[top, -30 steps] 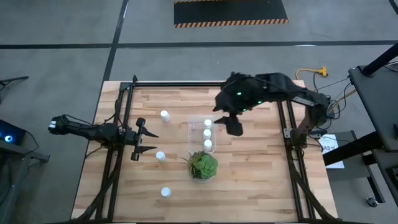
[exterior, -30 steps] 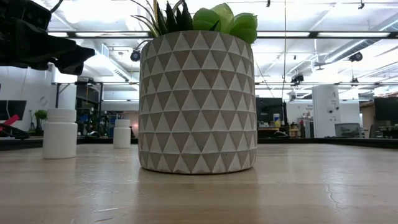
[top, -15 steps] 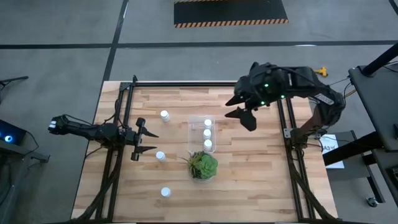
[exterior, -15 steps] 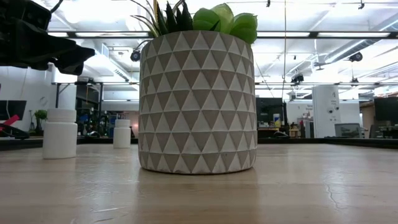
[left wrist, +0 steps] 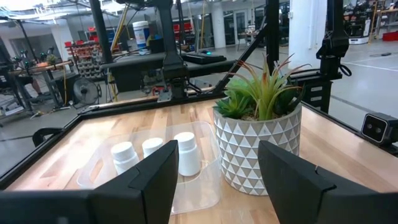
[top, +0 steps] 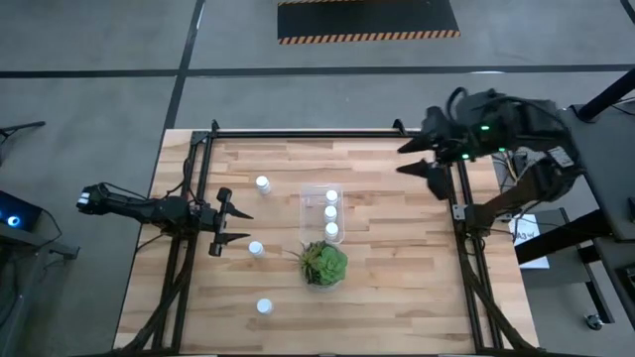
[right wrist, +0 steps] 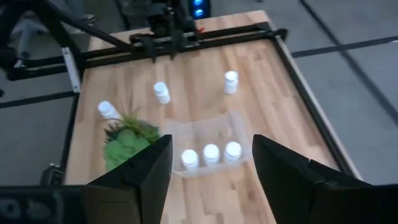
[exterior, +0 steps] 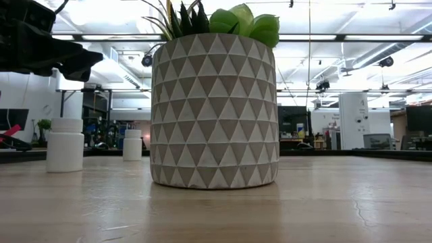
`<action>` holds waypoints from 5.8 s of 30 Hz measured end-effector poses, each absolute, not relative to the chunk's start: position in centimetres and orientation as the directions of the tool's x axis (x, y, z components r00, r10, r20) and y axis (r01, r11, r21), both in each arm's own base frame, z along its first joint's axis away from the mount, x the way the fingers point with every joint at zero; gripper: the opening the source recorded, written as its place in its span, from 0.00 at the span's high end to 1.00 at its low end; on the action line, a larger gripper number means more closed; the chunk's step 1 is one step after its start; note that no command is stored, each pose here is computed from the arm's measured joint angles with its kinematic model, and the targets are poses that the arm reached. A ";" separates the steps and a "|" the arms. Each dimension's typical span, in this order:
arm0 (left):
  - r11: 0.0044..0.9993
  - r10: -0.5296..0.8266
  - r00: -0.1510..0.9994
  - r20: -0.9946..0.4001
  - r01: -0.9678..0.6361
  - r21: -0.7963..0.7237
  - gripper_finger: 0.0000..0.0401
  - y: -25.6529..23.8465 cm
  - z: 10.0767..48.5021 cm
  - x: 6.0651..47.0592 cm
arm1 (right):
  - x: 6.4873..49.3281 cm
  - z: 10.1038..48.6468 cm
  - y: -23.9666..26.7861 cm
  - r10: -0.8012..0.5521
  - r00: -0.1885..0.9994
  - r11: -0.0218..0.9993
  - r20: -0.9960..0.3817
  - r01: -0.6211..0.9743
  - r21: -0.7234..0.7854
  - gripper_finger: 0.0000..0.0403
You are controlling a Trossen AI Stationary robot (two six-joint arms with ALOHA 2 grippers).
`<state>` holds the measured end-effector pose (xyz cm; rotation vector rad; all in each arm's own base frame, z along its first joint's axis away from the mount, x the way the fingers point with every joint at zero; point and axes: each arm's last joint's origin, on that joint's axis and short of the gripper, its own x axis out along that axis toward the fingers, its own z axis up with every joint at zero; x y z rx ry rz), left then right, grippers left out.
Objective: Pick and place pill bottles into a basket
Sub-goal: Put the white pill bottle into the transparent bin
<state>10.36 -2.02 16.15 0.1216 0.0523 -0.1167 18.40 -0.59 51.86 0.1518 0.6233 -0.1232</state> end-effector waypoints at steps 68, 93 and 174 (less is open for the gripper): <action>0.936 0.219 0.221 0.950 0.228 -0.269 0.49 0.2 29.6 2.5 | 2.9 32.2 -0.5 -0.179 0.874 0.966 0.452 0.068 0.251 0.48; 0.962 0.203 0.572 0.795 0.033 -0.269 0.49 -1.1 44.1 9.0 | 8.3 21.8 -0.7 -0.178 0.850 0.960 0.496 0.041 0.276 0.48; 0.961 -0.251 0.156 -0.955 0.160 -0.226 0.49 -15.0 35.8 26.0 | 10.0 16.7 -0.6 -0.154 0.988 0.976 -0.010 0.154 0.155 0.48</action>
